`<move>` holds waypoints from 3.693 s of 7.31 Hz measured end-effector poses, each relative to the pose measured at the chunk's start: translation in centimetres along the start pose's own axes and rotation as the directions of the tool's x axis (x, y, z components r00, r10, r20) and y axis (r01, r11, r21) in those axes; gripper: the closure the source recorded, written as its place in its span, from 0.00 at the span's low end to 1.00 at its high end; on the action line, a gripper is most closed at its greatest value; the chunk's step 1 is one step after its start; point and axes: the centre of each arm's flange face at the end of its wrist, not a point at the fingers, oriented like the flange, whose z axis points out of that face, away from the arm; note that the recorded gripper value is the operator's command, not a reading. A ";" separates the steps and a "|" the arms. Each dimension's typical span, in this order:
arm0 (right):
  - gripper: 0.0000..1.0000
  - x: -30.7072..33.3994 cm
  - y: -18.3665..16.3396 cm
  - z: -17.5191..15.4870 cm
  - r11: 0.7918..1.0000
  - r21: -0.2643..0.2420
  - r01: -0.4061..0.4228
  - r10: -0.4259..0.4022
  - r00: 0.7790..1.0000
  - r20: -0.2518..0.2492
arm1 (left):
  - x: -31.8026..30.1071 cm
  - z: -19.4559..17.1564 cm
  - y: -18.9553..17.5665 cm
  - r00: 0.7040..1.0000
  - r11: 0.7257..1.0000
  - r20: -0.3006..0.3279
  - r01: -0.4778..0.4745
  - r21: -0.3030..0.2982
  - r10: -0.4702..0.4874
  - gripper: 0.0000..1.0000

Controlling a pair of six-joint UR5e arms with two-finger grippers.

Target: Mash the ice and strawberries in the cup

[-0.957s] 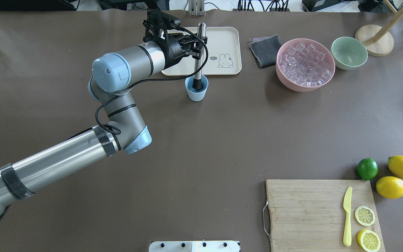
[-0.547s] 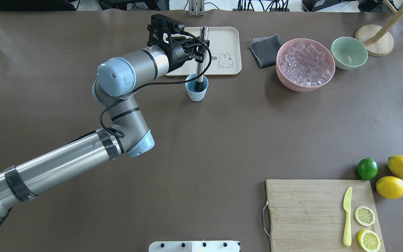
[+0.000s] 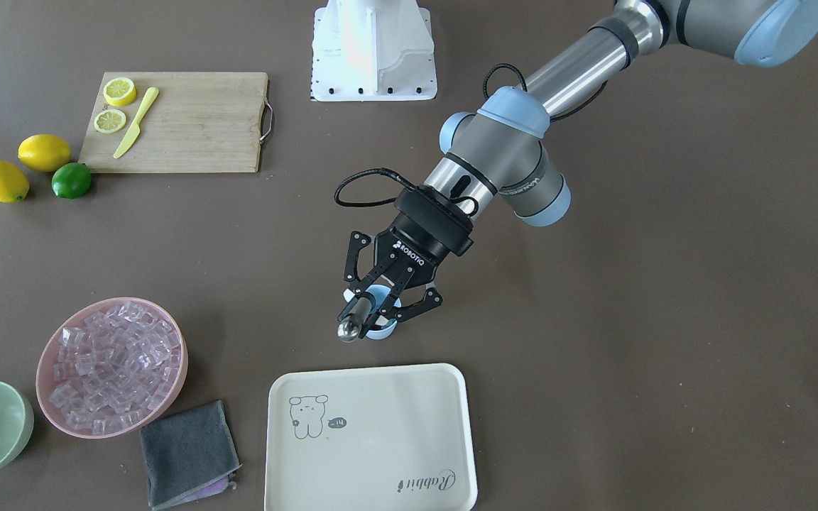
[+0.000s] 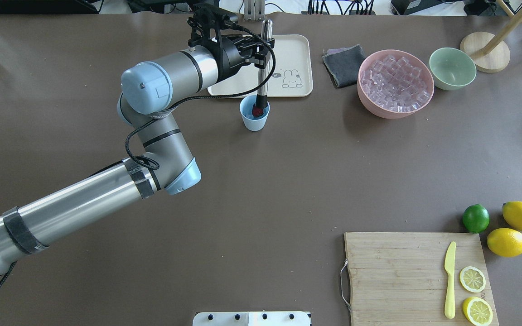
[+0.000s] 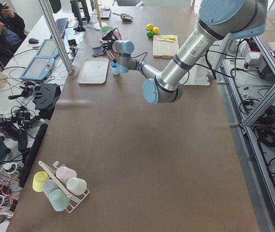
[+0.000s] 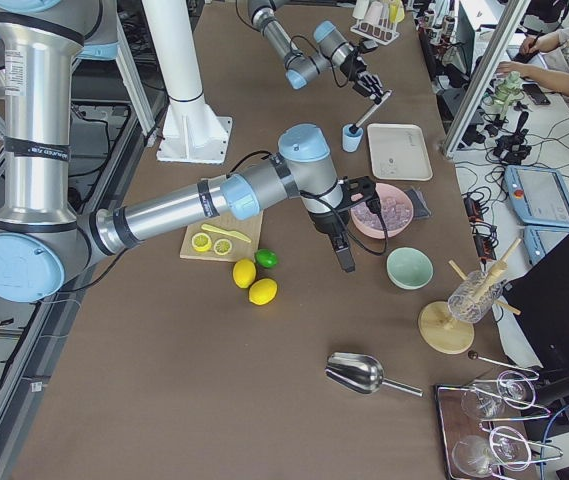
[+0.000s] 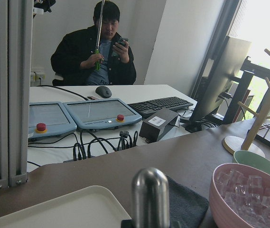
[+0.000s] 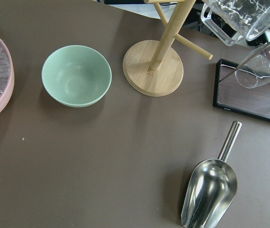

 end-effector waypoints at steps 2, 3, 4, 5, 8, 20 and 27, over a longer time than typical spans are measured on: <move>0.00 0.2 0.1 -0.3 1.000 0.006 -0.005 0.005 1.000 -0.007 | -0.4 -0.9 -2.0 1.000 1.000 -0.026 -0.002 0.008 0.002 1.00; 0.00 0.2 0.4 -0.6 1.000 0.009 -0.006 0.006 1.000 -0.007 | -0.7 -0.9 -1.6 1.000 1.000 -0.025 -0.003 -0.001 0.003 1.00; 0.00 0.1 0.6 -0.9 1.000 0.011 -0.005 0.005 1.000 -0.007 | -1.1 -0.7 -0.8 1.000 1.000 -0.019 -0.003 -0.015 0.002 1.00; 0.00 0.0 0.7 -1.0 1.000 0.012 -0.005 0.005 1.000 -0.008 | -1.4 -0.5 0.2 1.000 0.999 -0.011 -0.003 -0.032 0.002 1.00; 0.00 0.0 0.8 -1.1 1.000 0.011 -0.005 0.006 1.000 -0.007 | -1.9 0.2 2.2 1.000 0.998 0.006 -0.002 -0.061 0.002 1.00; 0.00 0.0 1.0 -0.4 1.000 -0.010 -0.012 0.012 1.000 0.010 | -15.2 -9.3 -12.3 0.997 0.996 0.040 0.062 -0.059 -0.060 1.00; 0.00 -1.8 0.6 0.0 1.000 -0.023 0.017 -0.015 0.997 0.078 | -39.3 -26.8 -11.6 0.923 0.846 0.308 0.347 -0.405 -0.231 1.00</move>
